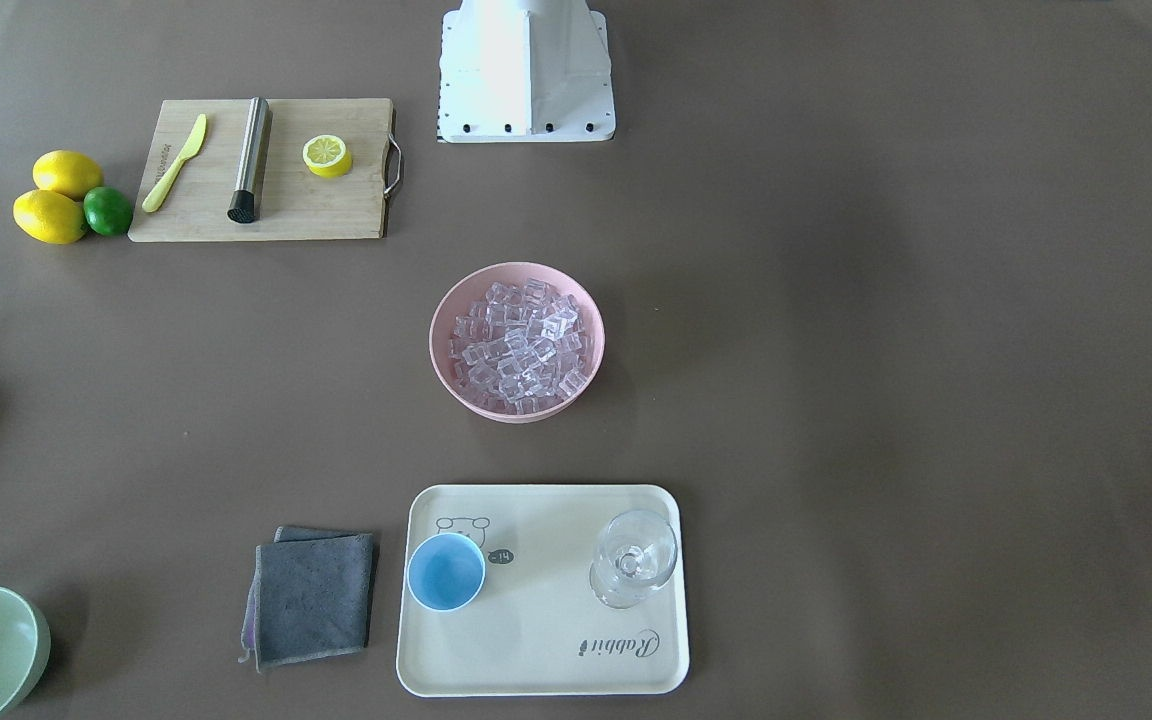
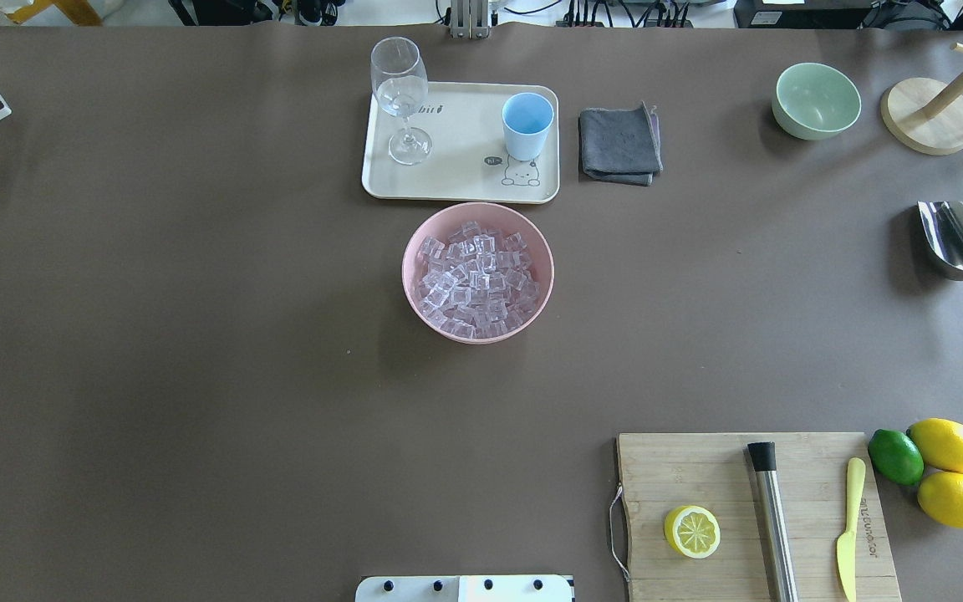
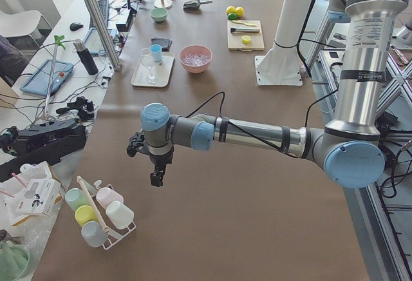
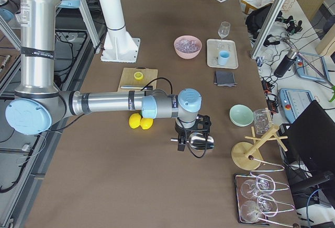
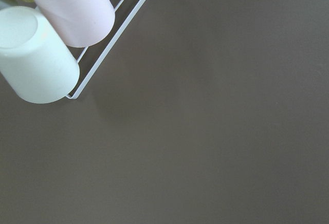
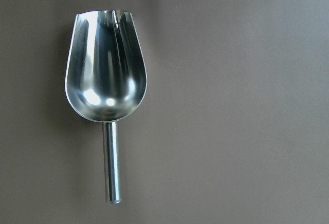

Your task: Put ice in cup with scoop

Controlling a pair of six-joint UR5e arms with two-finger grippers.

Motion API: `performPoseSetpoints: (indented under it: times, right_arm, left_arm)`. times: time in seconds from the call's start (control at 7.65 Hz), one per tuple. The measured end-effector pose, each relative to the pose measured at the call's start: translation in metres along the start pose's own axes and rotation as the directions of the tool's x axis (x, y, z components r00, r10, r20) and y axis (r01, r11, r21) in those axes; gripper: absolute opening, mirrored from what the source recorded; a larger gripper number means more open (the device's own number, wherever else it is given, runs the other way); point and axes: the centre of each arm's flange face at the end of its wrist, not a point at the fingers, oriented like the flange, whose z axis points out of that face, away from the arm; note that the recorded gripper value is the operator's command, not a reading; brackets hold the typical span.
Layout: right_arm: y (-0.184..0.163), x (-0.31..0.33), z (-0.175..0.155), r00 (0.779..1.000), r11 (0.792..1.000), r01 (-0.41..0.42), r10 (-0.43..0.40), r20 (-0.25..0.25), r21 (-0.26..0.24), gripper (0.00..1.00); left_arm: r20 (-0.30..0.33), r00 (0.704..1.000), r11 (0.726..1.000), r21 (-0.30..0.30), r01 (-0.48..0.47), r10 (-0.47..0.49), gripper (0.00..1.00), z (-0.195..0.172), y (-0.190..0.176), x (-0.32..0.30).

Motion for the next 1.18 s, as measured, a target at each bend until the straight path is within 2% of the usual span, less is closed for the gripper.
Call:
performPoseSetpoints:
  times: [0.13, 0.26, 0.39, 0.52, 0.65, 0.78, 0.92, 1.05, 1.18]
  right_arm:
    - [0.002, -0.017, 0.01, 1.0, 0.999, -0.013, 0.013, 0.002, 0.033, 1.0]
    - [0.005, -0.033, 0.02, 0.999, 0.997, -0.044, 0.044, 0.007, 0.063, 1.0]
    - [0.01, -0.041, 0.03, 0.999, 0.994, -0.052, 0.05, 0.017, 0.091, 1.0]
    - [0.019, -0.042, 0.039, 0.999, 0.992, -0.043, 0.041, 0.022, 0.12, 1.0]
    - [0.028, -0.042, 0.05, 0.999, 0.988, -0.049, 0.047, 0.02, 0.148, 1.0]
    - [0.038, -0.04, 0.062, 0.999, 0.982, -0.053, 0.05, 0.021, 0.181, 1.0]
    - [0.044, -0.033, 0.077, 0.999, 0.977, -0.045, 0.041, 0.028, 0.208, 1.0]
    - [0.047, -0.028, 0.09, 0.999, 0.975, -0.035, 0.028, 0.032, 0.22, 1.0]
    - [0.048, -0.028, 0.099, 0.999, 0.974, -0.031, 0.024, 0.034, 0.222, 1.0]
  left_arm:
    - [-0.005, 0.999, 0.999, -0.009, -0.043, 0.043, 0.99, 0.006, -0.005, 0.014]
    - [-0.01, 0.992, 0.991, -0.026, -0.128, 0.128, 0.99, 0.018, -0.017, 0.045]
    - [0.004, 0.974, 0.974, -0.033, -0.225, 0.226, 0.99, 0.028, -0.033, 0.084]
    - [0.032, 0.941, 0.941, -0.025, -0.337, 0.337, 0.99, 0.03, -0.046, 0.13]
    - [0.046, 0.88, 0.881, -0.016, -0.472, 0.472, 0.99, 0.031, -0.051, 0.172]
    - [0.045, 0.789, 0.79, -0.007, -0.614, 0.613, 0.99, 0.033, -0.056, 0.206]
    - [0.041, 0.676, 0.676, 0.006, -0.737, 0.736, 0.99, 0.033, -0.064, 0.235]
    - [0.031, 0.571, 0.57, 0.023, -0.821, 0.821, 0.99, 0.036, -0.072, 0.27]
    - [0.02, 0.483, 0.482, 0.05, -0.875, 0.875, 0.99, 0.044, -0.077, 0.308]
